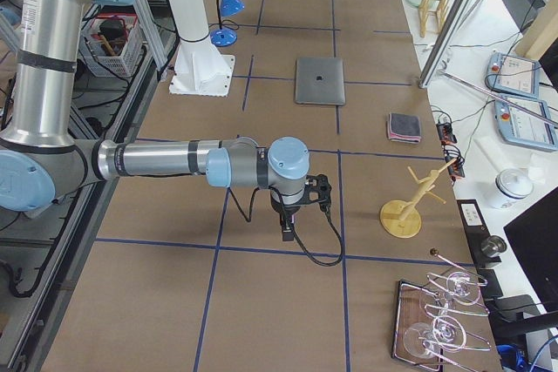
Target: Close laptop
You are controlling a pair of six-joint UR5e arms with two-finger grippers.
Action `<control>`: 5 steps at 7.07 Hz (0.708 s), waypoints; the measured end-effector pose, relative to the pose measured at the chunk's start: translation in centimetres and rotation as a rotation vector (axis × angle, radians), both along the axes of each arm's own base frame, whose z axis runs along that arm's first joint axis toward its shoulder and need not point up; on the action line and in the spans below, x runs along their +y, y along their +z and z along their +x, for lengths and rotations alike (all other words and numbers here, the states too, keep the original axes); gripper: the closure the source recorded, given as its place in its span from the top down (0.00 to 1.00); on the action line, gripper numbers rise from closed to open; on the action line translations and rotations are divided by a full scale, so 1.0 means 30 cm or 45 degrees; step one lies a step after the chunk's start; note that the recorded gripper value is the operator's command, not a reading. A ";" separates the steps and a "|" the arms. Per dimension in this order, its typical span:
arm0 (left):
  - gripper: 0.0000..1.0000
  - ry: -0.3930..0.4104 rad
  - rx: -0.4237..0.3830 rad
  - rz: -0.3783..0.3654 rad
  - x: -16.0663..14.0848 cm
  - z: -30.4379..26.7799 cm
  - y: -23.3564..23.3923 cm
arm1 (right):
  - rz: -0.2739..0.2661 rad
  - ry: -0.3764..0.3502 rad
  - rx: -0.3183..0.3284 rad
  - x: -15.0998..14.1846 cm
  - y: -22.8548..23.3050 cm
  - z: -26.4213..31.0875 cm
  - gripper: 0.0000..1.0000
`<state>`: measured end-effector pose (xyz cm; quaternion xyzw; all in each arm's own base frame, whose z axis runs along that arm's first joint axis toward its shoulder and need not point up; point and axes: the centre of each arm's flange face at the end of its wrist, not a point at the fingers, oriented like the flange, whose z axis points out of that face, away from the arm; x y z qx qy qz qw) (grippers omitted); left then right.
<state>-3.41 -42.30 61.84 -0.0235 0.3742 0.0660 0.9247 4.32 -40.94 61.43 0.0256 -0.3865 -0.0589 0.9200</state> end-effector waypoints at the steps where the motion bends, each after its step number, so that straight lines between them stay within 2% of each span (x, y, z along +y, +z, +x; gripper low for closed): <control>1: 0.99 0.000 0.005 -0.002 0.004 0.000 0.003 | 0.000 0.001 0.000 0.000 -0.001 0.000 0.99; 5: 0.99 -0.004 0.003 -0.013 0.006 0.001 -0.004 | 0.002 0.001 0.001 0.000 0.000 0.000 0.99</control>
